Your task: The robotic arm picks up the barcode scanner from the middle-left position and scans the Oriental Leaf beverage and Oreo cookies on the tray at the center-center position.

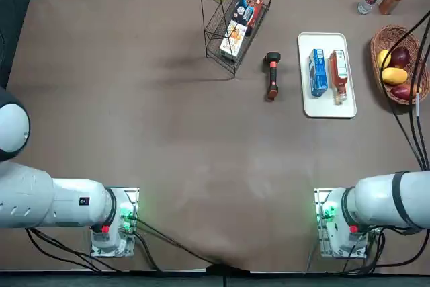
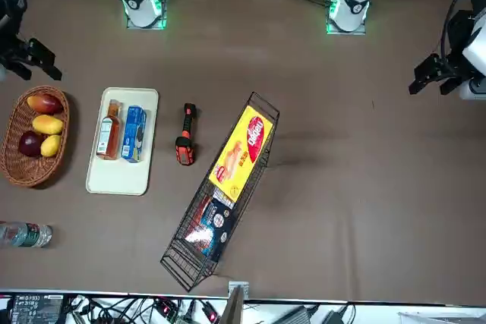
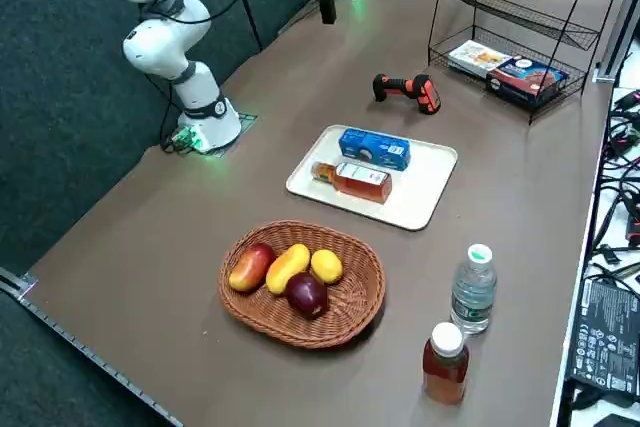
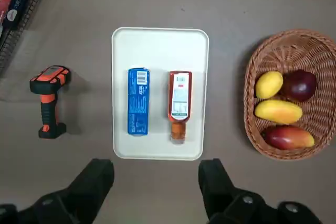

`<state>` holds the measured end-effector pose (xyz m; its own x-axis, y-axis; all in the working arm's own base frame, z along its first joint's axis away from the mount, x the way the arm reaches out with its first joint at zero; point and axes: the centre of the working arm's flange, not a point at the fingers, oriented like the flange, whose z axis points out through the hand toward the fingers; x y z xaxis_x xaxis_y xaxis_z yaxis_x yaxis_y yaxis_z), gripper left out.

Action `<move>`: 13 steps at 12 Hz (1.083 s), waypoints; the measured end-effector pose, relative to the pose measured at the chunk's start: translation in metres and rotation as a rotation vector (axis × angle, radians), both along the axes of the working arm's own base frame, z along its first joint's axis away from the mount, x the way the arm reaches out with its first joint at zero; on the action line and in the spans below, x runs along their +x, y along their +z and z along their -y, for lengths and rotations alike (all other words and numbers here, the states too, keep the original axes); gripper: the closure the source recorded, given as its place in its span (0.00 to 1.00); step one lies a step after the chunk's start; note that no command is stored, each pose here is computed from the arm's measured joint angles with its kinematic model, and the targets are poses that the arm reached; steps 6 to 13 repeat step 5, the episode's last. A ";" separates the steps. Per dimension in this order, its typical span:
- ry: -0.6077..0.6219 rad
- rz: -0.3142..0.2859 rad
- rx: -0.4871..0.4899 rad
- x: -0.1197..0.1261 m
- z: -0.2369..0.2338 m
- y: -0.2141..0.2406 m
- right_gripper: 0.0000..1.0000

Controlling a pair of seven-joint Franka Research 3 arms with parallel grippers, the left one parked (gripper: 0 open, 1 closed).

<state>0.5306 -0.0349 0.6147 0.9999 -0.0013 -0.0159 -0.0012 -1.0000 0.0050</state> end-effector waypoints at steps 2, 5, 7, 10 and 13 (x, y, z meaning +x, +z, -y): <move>-0.010 -0.006 0.001 -0.007 0.005 0.002 0.00; -0.031 -0.011 0.005 -0.011 0.016 0.001 0.00; -0.031 -0.011 0.005 -0.011 0.016 0.001 0.00; -0.031 -0.011 0.005 -0.011 0.016 0.001 0.00; -0.031 -0.011 0.005 -0.011 0.016 0.001 0.00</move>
